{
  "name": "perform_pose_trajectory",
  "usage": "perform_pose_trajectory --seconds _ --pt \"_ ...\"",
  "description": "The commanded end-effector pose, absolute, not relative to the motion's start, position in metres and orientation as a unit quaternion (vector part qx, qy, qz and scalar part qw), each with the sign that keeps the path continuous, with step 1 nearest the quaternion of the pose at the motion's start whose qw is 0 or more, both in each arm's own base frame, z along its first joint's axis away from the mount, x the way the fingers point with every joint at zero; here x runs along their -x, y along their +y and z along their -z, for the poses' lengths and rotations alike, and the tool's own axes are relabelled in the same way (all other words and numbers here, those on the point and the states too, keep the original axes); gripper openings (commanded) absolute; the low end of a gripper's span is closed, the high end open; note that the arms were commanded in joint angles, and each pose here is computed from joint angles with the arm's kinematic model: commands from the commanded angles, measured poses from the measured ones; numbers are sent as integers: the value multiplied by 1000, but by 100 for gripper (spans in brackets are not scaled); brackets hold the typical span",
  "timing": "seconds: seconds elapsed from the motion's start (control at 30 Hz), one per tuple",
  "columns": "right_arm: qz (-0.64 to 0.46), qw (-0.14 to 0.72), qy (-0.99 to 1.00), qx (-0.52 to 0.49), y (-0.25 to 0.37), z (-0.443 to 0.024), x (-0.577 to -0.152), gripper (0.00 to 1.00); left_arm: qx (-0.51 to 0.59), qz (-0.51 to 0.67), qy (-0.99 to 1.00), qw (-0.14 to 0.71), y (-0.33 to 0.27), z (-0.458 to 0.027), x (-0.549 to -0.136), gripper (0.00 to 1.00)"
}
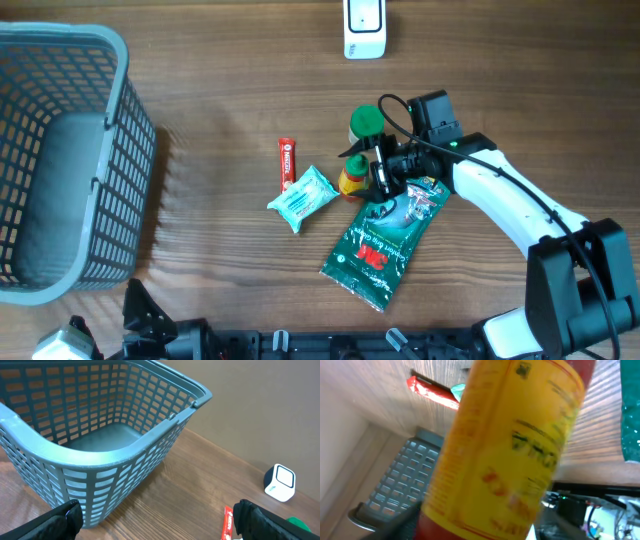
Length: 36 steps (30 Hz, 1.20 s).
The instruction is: Scan the item barcode
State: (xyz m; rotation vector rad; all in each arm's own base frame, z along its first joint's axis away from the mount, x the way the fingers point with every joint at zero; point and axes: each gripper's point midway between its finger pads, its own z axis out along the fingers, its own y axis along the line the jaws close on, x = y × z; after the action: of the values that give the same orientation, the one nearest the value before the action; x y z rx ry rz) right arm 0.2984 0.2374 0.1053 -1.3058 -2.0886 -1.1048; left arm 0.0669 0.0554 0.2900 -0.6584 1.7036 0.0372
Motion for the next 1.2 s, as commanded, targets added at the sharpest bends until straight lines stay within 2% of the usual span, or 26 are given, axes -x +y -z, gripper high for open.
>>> perform_pose_trajectory --seconds 0.0,0.07,0.1,0.3,0.43,0.6,0.77,1.0,1.17 --pt "387 196 -768 470 233 -94 -302 54 283 -10 737 614 54 -291 -67 100" --pt "393 174 -790 437 232 -93 -303 39 283 -10 737 614 54 -291 -67 100" --pt "396 161 -802 418 231 -93 -304 35 283 -9 737 614 54 -291 -67 100" --pt "415 103 -852 302 231 -96 -306 28 283 -10 737 614 54 -291 -67 100" --pt "412 67 -887 199 229 -102 -301 28 283 -10 737 614 54 -291 -67 100" --pt "327 32 -939 100 205 -102 -292 30 283 -10 737 614 54 -291 -67 100" --pt "298 -29 -950 -86 198 -118 -295 36 283 -10 737 614 54 -291 -67 100" --pt "180 -21 -973 -145 173 -99 -281 39 283 -10 737 614 54 -291 -67 100" --pt "140 -60 -973 -174 183 -134 -295 40 283 -10 737 614 54 -291 -67 100"
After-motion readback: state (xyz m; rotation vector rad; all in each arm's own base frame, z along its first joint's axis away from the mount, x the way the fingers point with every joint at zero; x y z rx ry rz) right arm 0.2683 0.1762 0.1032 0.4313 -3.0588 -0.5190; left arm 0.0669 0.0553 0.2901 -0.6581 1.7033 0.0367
